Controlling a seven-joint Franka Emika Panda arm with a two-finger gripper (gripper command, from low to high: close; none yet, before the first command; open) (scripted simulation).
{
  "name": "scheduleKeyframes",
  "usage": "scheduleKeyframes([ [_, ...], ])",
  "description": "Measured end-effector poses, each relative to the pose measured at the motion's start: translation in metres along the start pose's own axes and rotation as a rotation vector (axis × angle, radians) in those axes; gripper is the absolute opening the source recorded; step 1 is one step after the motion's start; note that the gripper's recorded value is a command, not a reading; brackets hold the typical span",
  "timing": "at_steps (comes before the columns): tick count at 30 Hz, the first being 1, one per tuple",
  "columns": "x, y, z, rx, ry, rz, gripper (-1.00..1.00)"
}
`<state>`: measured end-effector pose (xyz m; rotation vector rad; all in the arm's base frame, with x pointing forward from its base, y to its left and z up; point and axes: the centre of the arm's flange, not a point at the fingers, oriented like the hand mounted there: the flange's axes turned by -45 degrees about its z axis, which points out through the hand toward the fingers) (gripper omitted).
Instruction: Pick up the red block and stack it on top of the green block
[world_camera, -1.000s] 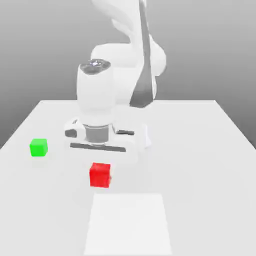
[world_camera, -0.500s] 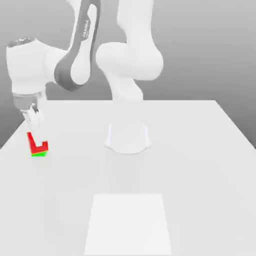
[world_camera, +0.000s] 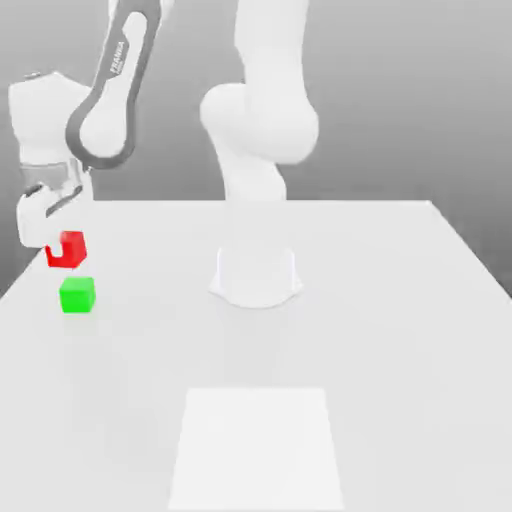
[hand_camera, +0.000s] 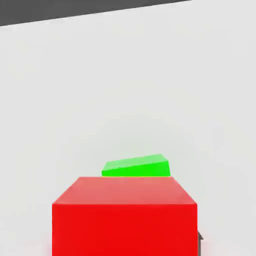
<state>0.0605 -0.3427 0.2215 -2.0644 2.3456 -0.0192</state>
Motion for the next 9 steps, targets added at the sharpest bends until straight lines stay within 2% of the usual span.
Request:
scheduleKeyframes([
  [7,-0.003,0.003,0.035,-0.013,0.004,0.000,-1.00],
  [8,-0.004,0.005,0.040,-0.016,0.005,0.003,1.00],
  [9,-0.004,0.004,0.040,-0.016,0.005,0.001,1.00],
])
